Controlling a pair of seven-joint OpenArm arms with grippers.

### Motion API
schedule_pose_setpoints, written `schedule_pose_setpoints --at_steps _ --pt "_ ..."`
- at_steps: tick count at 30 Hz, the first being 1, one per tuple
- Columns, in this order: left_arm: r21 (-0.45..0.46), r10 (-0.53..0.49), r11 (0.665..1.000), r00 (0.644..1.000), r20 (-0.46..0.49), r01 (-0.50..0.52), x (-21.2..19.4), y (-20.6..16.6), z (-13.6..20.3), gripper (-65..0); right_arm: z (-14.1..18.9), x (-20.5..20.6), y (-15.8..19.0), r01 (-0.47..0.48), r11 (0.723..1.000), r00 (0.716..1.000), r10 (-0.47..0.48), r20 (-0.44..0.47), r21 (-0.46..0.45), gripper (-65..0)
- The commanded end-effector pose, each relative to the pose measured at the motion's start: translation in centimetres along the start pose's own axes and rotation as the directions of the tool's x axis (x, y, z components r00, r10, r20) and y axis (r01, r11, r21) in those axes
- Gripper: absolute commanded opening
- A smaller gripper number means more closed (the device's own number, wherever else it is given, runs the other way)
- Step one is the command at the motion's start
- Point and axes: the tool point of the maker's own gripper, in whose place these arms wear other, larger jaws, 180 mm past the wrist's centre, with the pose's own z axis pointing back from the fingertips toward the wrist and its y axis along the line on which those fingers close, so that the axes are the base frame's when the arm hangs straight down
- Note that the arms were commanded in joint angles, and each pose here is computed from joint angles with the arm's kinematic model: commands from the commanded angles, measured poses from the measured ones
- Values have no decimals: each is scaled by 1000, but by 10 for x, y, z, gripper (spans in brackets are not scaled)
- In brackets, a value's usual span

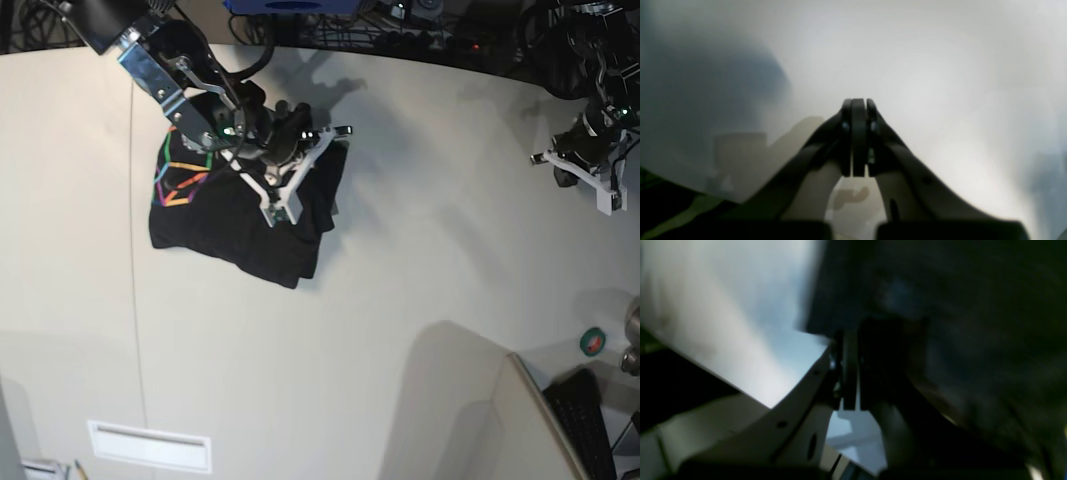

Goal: Layout the t-shirt on the table in an organized manner, then fold the t-shirt properly
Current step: 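Release the right gripper and move the left gripper to the bundle's edge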

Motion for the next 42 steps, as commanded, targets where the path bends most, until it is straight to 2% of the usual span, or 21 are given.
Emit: schedule_pose_setpoints --at_steps 1,6,8,10,12,14,17,19,22,23,25,27,28,32,36,40,42 --pt "5 -16 1000 999 38 16 13 4 3 -650 -2 8 -2 -31 999 999 31 11 -9 -650" --pt "8 -19 1000 999 39 19 14 4 3 -650 -16 11 17 -141 990 990 141 -22 9 -650" --pt "7 -20 1000 999 43 20 16 4 3 -650 -3 27 28 -159 986 987 158 37 38 -650" --pt "5 -25 1000 999 46 25 16 4 5 -650 22 46 17 -153 988 982 149 114 27 -650" --pt "-13 -43 999 998 42 44 15 -5 4 -650 48 60 -7 -80 996 980 86 179 -37 -650" --pt "-61 -85 994 996 27 87 9 -26 3 -650 71 67 -42 6 992 974 23 226 -125 -650" --pt "-176 -180 966 982 53 187 10 -82 12 -650 90 64 -90 82 971 967 -24 253 -224 -650" --pt "-254 -213 943 976 39 215 10 -121 22 -650 100 58 -121 143 949 963 -67 263 -281 -650" --pt "-359 -168 921 986 -13 152 18 -158 30 -650 111 49 -155 224 915 950 -129 283 -336 -650" --pt "-403 -150 907 988 -34 124 21 -170 31 -583 114 45 -163 235 909 949 -138 284 -344 -650" --pt "-494 -111 867 992 -63 66 24 -197 34 -283 120 43 -174 226 914 949 -129 287 -338 -650" --pt "-575 -108 817 992 -69 49 25 -228 35 -49 126 41 -180 220 920 948 -124 293 -325 -650" --pt "-607 -114 793 991 -70 48 24 -242 34 0 130 40 -185 223 919 946 -123 300 -326 -650" --pt "-679 -153 733 983 -100 45 14 -288 11 0 141 41 -200 241 909 937 -127 324 -340 -650" --pt "-706 -196 707 971 -137 43 -6 -320 -16 0 151 40 -213 270 892 928 -142 344 -362 -650" --pt "-732 -251 677 958 -135 75 -19 -348 -26 0 152 39 -215 274 890 927 -144 345 -365 -650" --pt "-735 -259 675 953 -160 60 -26 -358 -32 0 152 39 -215 274 890 927 -144 345 -365 -650"
